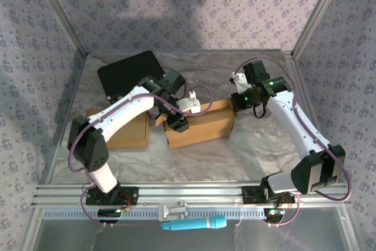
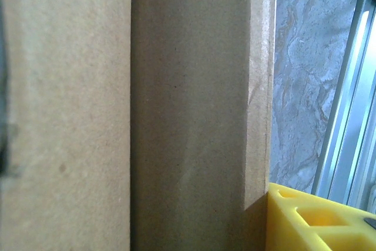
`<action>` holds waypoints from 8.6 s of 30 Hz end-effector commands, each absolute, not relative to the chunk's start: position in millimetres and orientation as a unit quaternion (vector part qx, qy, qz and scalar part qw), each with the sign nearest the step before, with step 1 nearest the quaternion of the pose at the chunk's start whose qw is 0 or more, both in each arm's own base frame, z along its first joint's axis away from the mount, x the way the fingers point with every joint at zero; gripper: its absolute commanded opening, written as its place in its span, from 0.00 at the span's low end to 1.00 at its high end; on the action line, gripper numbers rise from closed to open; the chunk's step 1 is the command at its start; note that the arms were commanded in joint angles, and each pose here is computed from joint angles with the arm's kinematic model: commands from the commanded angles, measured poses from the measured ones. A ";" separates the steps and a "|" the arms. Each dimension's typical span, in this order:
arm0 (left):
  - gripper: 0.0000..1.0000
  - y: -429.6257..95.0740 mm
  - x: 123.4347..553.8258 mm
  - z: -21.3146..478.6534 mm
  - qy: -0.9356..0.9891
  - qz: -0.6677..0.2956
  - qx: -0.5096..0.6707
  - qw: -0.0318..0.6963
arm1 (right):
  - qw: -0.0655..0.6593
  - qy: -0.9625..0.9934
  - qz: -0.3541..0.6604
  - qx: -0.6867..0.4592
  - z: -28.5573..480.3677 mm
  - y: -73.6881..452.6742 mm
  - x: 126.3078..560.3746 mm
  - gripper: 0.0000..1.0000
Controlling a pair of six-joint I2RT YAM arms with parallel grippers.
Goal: Fold the paper box
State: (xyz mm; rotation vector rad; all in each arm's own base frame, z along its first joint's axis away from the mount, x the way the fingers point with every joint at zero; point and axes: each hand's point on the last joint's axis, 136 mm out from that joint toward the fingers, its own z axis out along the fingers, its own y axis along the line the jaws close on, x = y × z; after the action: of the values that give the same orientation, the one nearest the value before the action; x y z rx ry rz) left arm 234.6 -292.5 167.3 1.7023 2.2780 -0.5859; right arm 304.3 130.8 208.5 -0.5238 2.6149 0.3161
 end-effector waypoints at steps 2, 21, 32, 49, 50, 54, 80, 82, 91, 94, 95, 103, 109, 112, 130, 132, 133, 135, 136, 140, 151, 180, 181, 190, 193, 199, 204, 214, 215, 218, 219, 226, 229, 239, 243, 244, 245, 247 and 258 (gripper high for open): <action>0.55 -295.2 241.2 172.5 0.786 -0.214 0.566 0.124 | 0.234 0.956 0.115 -0.138 210.3 125.0 290.7 0.00; 0.56 -297.6 247.8 172.9 0.796 -0.217 0.549 0.135 | 0.317 0.939 0.118 -0.058 180.4 110.3 271.5 0.00; 0.62 -298.4 252.9 175.0 0.802 -0.198 0.539 0.166 | 0.380 0.915 0.117 -0.067 167.2 109.5 252.6 0.00; 0.91 -284.0 269.5 204.9 0.823 -0.202 0.466 0.255 | 0.401 0.907 0.098 -0.078 170.4 111.6 251.5 0.00; 0.91 -283.2 270.9 207.0 0.824 -0.200 0.462 0.261 | 0.401 0.907 0.099 -0.079 170.3 112.3 251.4 0.00; 0.93 -270.1 286.2 217.4 0.844 -0.154 0.420 0.295 | 0.403 0.906 0.100 -0.081 172.3 114.7 252.7 0.00; 0.53 -190.1 260.4 219.0 0.944 -0.144 0.226 0.192 | 0.396 0.909 0.096 -0.090 174.0 122.3 252.5 0.00; 0.52 -191.7 264.5 219.7 0.943 -0.141 0.230 0.195 | 0.395 0.909 0.096 -0.090 173.2 122.1 252.1 0.00; 0.36 -198.2 271.0 212.4 0.941 -0.144 0.239 0.189 | 0.394 0.909 0.098 -0.091 173.7 122.7 251.6 0.00; 0.33 -198.9 270.1 209.0 0.942 -0.144 0.241 0.181 | 0.394 0.909 0.099 -0.091 173.7 123.2 251.9 0.00; 0.32 -198.9 269.9 207.9 0.943 -0.144 0.242 0.179 | 0.392 0.910 0.098 -0.091 172.8 123.1 252.0 0.00; 0.16 -200.6 272.8 206.8 0.943 -0.145 0.238 0.182 | 0.393 0.910 0.099 -0.090 173.1 123.4 252.5 0.00; 0.00 -205.6 274.1 207.0 0.943 -0.157 0.232 0.179 | 0.392 0.910 0.099 -0.088 172.7 123.6 252.6 0.00; 0.00 -207.3 274.8 208.7 0.944 -0.163 0.224 0.180 | 0.392 0.910 0.099 -0.089 172.8 123.6 252.4 0.00; 0.00 -226.9 259.8 218.9 0.958 -0.251 0.101 0.091 | 0.394 0.909 0.093 -0.100 174.1 127.5 254.9 0.00; 0.00 -227.4 260.5 217.6 0.959 -0.252 0.096 0.084 | 0.395 0.908 0.093 -0.101 174.4 128.0 255.0 0.00; 0.00 -228.2 260.6 217.4 0.959 -0.254 0.093 0.080 | 0.394 0.909 0.093 -0.102 173.8 128.4 254.6 0.00; 0.00 -230.6 261.5 216.6 0.958 -0.264 0.084 0.071 | 0.394 0.909 0.093 -0.103 173.7 128.5 254.3 0.00; 0.00 -231.1 261.6 216.0 0.958 -0.266 0.081 0.068 | 0.394 0.909 0.093 -0.102 173.6 128.1 254.3 0.00; 0.00 -230.7 263.7 215.8 0.958 -0.271 0.075 0.062 | 0.392 0.910 0.093 -0.101 172.5 127.7 253.2 0.00; 0.00 -219.7 259.5 209.2 0.958 -0.265 0.096 0.057 | 0.393 0.909 0.092 -0.101 172.6 128.0 253.6 0.00; 0.00 -207.6 245.9 180.9 0.960 -0.245 0.120 0.059 | 0.390 0.909 0.112 -0.090 176.4 129.5 244.4 0.09; 0.00 -207.9 245.5 181.4 0.960 -0.245 0.120 0.060 | 0.389 0.910 0.117 -0.083 179.0 129.2 243.2 0.12; 0.00 -208.6 247.4 182.5 0.962 -0.236 0.117 0.076 | 0.343 0.918 0.195 0.038 188.3 126.4 221.4 0.38; 0.00 -210.0 246.1 180.2 0.963 -0.233 0.116 0.075 | 0.343 0.906 0.230 0.088 199.6 125.8 218.7 0.44; 0.00 -209.9 245.6 178.5 0.964 -0.227 0.113 0.079 | 0.335 0.887 0.282 0.148 228.3 127.2 217.6 0.50; 0.00 -207.6 245.9 179.6 0.966 -0.220 0.106 0.090 | 0.288 0.844 0.325 0.314 242.9 116.3 220.8 0.57; 0.00 -205.8 245.1 180.6 0.966 -0.221 0.087 0.106 | 0.100 0.742 0.416 0.517 224.9 137.2 238.4 0.70; 0.00 -205.6 245.0 180.9 0.966 -0.221 0.087 0.106 | 0.086 0.735 0.416 0.529 221.6 137.5 235.1 0.70; 0.00 -206.5 245.0 182.0 0.965 -0.222 0.086 0.108 | 0.055 0.726 0.401 0.556 210.3 134.6 221.3 0.70; 0.00 -206.9 245.0 181.8 0.965 -0.222 0.086 0.108 | 0.047 0.724 0.396 0.562 206.8 133.3 216.7 0.70; 0.00 -210.2 247.4 183.1 0.965 -0.224 0.084 0.110 | 0.038 0.727 0.377 0.573 200.5 119.2 196.8 0.69; 0.00 -211.0 248.4 182.5 0.965 -0.224 0.083 0.111 | 0.036 0.737 0.372 0.564 201.0 116.3 193.5 0.69; 0.00 -212.1 247.9 181.4 0.965 -0.223 0.079 0.110 | 0.071 0.735 0.404 0.540 218.4 120.2 219.2 0.75; 0.00 -211.9 248.1 181.3 0.966 -0.222 0.076 0.112 | 0.055 0.753 0.398 0.521 215.9 132.5 220.3 0.74; 0.00 -212.1 248.3 181.9 0.965 -0.222 0.075 0.113 | 0.050 0.757 0.396 0.518 213.1 135.4 218.3 0.73; 0.00 -212.4 248.9 182.1 0.965 -0.222 0.075 0.114 | 0.043 0.759 0.392 0.517 208.9 138.5 215.2 0.73; 0.00 -212.9 249.5 182.6 0.965 -0.221 0.074 0.116 | 0.038 0.760 0.390 0.519 203.4 140.9 211.9 0.72; 0.00 -213.8 248.0 183.0 0.965 -0.222 0.076 0.115 | 0.043 0.767 0.369 0.522 181.6 132.9 210.6 0.66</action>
State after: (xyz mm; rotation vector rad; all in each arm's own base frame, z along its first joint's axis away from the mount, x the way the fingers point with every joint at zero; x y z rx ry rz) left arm 250.1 -214.8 181.1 0.2333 2.8297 -0.6608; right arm 207.6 138.8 187.4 1.5975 2.3564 1.1630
